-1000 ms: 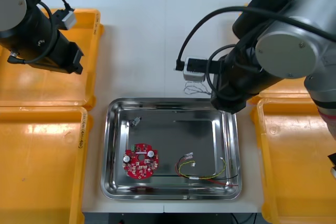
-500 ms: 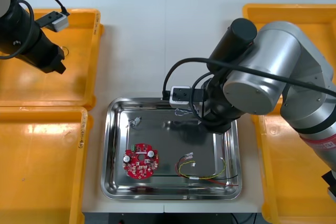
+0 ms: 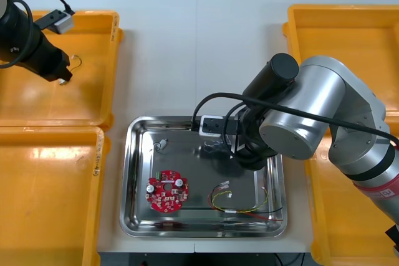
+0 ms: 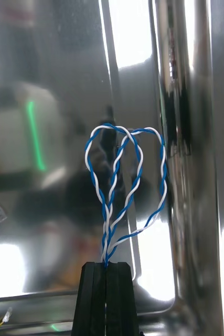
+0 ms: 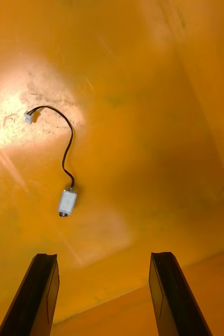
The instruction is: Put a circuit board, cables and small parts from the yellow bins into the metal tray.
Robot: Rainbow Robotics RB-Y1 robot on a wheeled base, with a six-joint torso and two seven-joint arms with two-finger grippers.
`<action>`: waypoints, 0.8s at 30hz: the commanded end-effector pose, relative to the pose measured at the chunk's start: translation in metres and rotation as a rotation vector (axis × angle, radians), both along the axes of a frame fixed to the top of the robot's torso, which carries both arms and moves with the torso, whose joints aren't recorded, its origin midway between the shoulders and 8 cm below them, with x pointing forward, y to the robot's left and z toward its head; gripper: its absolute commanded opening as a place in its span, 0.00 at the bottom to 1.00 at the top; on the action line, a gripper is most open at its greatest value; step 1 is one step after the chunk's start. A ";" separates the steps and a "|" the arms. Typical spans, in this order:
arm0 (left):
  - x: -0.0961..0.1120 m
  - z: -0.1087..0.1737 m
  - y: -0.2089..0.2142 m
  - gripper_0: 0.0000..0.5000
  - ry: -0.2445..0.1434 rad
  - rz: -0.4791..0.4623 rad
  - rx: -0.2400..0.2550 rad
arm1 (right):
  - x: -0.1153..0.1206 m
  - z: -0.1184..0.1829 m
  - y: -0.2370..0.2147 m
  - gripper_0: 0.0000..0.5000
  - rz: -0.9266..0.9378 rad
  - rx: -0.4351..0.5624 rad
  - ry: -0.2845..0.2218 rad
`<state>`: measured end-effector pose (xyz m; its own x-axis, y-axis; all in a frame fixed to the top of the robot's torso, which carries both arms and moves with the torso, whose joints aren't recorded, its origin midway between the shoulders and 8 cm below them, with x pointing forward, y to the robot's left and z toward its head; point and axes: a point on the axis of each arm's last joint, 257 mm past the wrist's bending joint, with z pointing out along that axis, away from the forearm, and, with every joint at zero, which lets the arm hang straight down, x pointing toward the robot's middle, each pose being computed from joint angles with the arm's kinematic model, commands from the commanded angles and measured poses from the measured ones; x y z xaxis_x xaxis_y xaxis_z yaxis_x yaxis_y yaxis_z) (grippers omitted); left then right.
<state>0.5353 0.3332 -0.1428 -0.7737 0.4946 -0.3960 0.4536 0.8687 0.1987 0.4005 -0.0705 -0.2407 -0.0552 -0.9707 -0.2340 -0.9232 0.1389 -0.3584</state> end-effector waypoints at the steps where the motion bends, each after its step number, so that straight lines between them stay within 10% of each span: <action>1: 0.022 0.046 0.024 1.00 -0.105 -0.115 0.088 | 0.003 -0.009 0.013 0.00 0.030 0.021 -0.007; 23: 0.046 0.016 0.028 1.00 -0.145 -0.215 0.152 | 0.012 -0.018 0.003 0.00 0.019 -0.005 -0.027; 24: 0.046 0.012 0.029 1.00 -0.146 -0.216 0.155 | 0.012 -0.018 0.004 0.23 0.022 -0.005 -0.027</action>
